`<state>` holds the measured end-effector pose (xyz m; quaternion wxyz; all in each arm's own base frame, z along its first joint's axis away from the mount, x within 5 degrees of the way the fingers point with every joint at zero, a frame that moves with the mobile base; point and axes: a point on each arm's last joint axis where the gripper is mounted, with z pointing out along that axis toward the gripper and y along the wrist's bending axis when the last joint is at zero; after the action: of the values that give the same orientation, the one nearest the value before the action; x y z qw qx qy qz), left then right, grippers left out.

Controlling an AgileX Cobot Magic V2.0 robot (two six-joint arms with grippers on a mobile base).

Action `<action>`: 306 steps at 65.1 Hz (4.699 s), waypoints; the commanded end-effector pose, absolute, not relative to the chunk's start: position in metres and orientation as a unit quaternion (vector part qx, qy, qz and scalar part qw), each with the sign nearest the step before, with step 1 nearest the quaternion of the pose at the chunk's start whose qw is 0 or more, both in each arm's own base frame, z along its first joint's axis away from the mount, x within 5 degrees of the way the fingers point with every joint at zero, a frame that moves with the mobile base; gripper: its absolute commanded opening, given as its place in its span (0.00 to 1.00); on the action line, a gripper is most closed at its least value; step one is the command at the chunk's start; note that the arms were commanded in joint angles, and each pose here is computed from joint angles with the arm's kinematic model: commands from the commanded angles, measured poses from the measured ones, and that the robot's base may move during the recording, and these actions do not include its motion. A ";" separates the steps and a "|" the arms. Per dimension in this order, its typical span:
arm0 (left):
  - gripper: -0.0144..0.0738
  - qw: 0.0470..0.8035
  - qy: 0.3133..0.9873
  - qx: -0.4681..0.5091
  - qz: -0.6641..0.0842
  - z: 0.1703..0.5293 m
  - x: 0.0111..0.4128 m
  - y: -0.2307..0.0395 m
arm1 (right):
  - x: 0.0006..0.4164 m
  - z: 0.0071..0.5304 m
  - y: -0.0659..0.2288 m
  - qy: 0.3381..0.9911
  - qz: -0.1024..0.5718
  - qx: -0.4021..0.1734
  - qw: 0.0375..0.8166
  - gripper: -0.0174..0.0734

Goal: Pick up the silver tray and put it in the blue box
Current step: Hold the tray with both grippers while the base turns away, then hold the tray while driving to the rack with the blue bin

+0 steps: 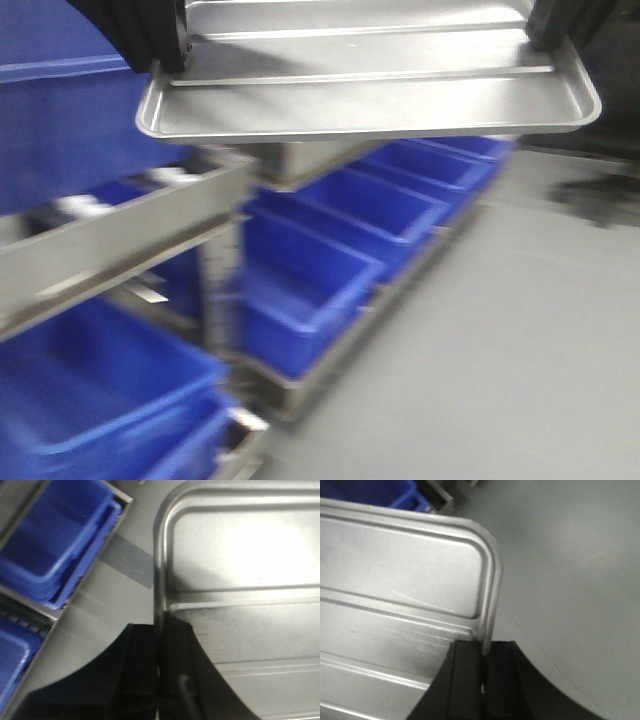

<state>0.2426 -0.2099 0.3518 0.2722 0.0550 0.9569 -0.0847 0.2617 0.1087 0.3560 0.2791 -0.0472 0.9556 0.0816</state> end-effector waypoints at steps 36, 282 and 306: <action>0.04 0.309 0.945 0.063 -0.090 0.374 0.239 -0.204 | 0.260 0.380 0.103 0.936 0.077 -0.058 0.338 0.26; 0.04 0.290 0.948 0.055 -0.115 0.371 0.237 -0.208 | 0.260 0.380 0.103 0.936 0.077 -0.058 0.338 0.26; 0.04 0.290 0.948 0.055 -0.115 0.371 0.237 -0.208 | 0.260 0.380 0.103 0.936 0.077 -0.058 0.338 0.26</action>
<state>0.2408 -0.2130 0.3495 0.2554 0.0492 0.9605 -0.0993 0.2615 0.1076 0.3557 0.2773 -0.0494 0.9566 0.0744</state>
